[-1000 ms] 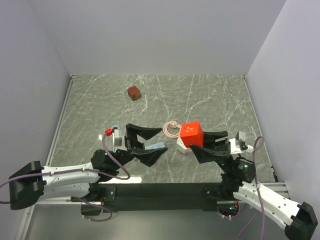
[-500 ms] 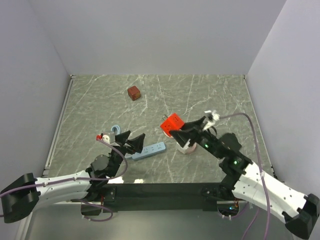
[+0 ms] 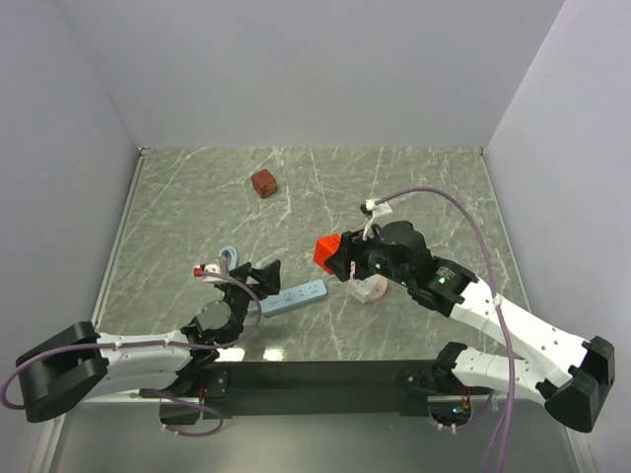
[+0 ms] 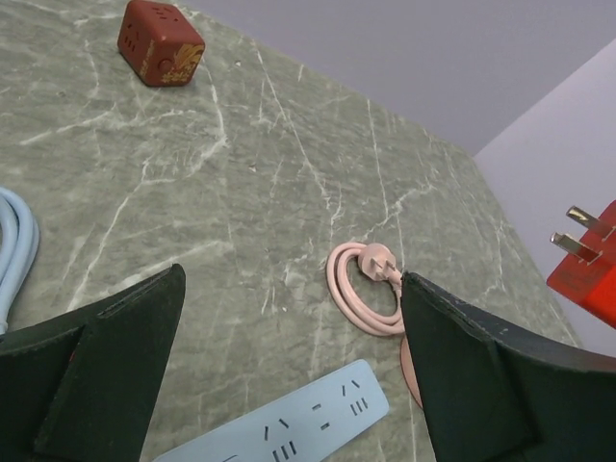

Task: Insert the plug

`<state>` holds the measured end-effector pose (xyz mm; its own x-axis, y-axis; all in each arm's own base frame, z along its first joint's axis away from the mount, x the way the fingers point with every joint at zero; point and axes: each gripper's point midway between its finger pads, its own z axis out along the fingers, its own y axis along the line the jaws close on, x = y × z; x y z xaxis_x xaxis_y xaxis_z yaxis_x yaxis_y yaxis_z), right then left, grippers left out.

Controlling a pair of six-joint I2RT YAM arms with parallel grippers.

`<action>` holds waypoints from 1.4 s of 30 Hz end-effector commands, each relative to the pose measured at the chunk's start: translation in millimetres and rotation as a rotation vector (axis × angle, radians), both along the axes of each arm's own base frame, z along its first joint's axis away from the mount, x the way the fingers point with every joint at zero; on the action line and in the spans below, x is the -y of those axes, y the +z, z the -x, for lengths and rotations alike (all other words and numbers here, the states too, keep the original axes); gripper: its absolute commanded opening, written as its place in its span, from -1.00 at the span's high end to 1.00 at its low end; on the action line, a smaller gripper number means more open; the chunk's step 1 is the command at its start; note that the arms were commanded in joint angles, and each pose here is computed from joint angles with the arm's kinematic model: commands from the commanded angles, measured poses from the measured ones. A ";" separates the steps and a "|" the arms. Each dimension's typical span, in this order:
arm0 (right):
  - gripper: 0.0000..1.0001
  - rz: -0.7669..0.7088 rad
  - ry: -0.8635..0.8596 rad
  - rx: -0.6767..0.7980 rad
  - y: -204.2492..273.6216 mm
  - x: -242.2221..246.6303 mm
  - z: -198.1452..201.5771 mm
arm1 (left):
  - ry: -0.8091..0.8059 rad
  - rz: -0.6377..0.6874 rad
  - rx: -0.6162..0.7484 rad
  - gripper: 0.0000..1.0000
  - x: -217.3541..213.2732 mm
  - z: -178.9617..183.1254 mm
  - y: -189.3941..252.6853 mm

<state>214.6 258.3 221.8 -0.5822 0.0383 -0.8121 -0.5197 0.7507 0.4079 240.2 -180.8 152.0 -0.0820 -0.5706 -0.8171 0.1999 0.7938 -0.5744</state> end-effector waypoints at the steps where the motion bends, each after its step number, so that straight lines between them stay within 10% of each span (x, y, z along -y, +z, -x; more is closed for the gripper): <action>1: 1.00 0.053 -0.026 0.006 11.4 7.4 -2.9 | -0.015 -0.039 -0.031 -0.99 -15.9 10.9 -36.8; 27: 1.00 -0.041 0.045 0.096 25.2 28.0 27.6 | -0.197 -0.313 -0.196 -0.93 26.1 59.7 -110.5; 42: 1.00 -0.075 0.115 0.164 24.1 39.3 46.9 | 0.044 -0.162 -0.451 -0.99 4.7 97.6 -107.6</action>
<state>167.5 217.3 221.9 -0.5274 0.0018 -0.8496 -0.6111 0.6939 0.3808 142.6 -225.3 51.8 -0.4711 -0.4031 -0.7846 0.0596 0.8729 -0.4842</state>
